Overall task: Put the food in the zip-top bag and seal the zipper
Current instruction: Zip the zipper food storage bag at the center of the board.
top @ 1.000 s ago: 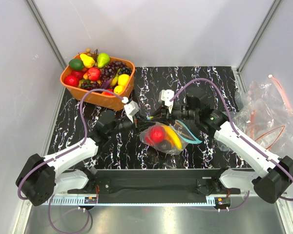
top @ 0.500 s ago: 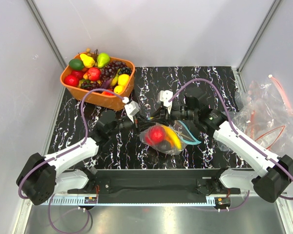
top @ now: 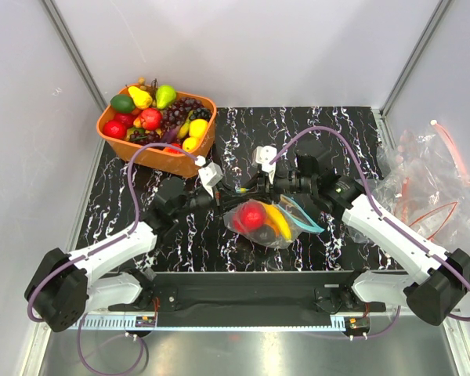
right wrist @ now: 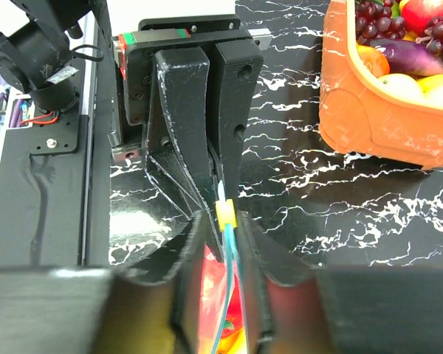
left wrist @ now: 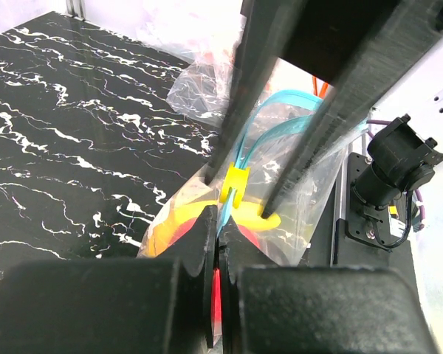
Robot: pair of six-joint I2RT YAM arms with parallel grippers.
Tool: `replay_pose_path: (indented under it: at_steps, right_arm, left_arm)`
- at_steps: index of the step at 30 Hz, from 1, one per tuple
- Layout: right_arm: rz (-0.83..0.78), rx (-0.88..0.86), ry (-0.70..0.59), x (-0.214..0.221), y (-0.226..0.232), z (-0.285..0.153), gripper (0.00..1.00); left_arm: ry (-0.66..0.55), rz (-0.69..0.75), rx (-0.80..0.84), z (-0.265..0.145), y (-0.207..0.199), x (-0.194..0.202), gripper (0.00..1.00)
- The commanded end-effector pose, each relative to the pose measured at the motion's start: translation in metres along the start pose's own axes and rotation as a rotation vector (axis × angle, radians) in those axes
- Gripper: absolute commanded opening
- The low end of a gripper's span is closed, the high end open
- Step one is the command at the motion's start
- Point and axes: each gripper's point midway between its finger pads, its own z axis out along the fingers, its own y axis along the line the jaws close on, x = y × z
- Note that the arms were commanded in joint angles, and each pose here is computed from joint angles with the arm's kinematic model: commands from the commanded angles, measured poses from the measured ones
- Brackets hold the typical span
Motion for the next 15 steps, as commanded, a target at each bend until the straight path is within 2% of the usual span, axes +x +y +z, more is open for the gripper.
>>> replay_pose_path:
  at_steps: [1,3,7,8,9,10,13,15]
  right_arm:
    - [-0.042,-0.009,-0.053,-0.026,0.002,-0.002,0.28]
    - [-0.035,-0.018,-0.052,-0.026,0.003,-0.001,0.25]
    - [-0.032,-0.018,-0.052,-0.027,0.002,-0.001,0.08]
    - [-0.029,-0.009,-0.048,-0.026,0.001,-0.001,0.06]
    - [-0.020,0.003,-0.043,-0.025,-0.001,-0.002,0.04]
    - [-0.020,0.015,-0.039,-0.025,-0.002,-0.003,0.02]
    - [0.006,0.049,-0.035,-0.026,-0.006,-0.005,0.01]
    - [0.028,0.056,-0.052,-0.032,-0.006,-0.007,0.00]
  left_arm:
    - [-0.076,0.080,0.036,0.000,-0.009,-0.031,0.00]
    - [-0.076,0.080,0.033,0.000,-0.008,-0.032,0.00]
    - [-0.073,0.077,0.034,-0.001,-0.008,-0.031,0.00]
    - [-0.072,0.076,0.034,-0.001,-0.009,-0.030,0.03]
    - [-0.078,0.081,0.031,-0.003,-0.009,-0.032,0.10]
    - [-0.081,0.086,0.023,-0.004,-0.009,-0.032,0.25]
    - [-0.110,0.111,0.003,-0.012,-0.010,-0.037,0.45]
    - [-0.124,0.124,0.001,-0.016,-0.013,-0.040,0.47]
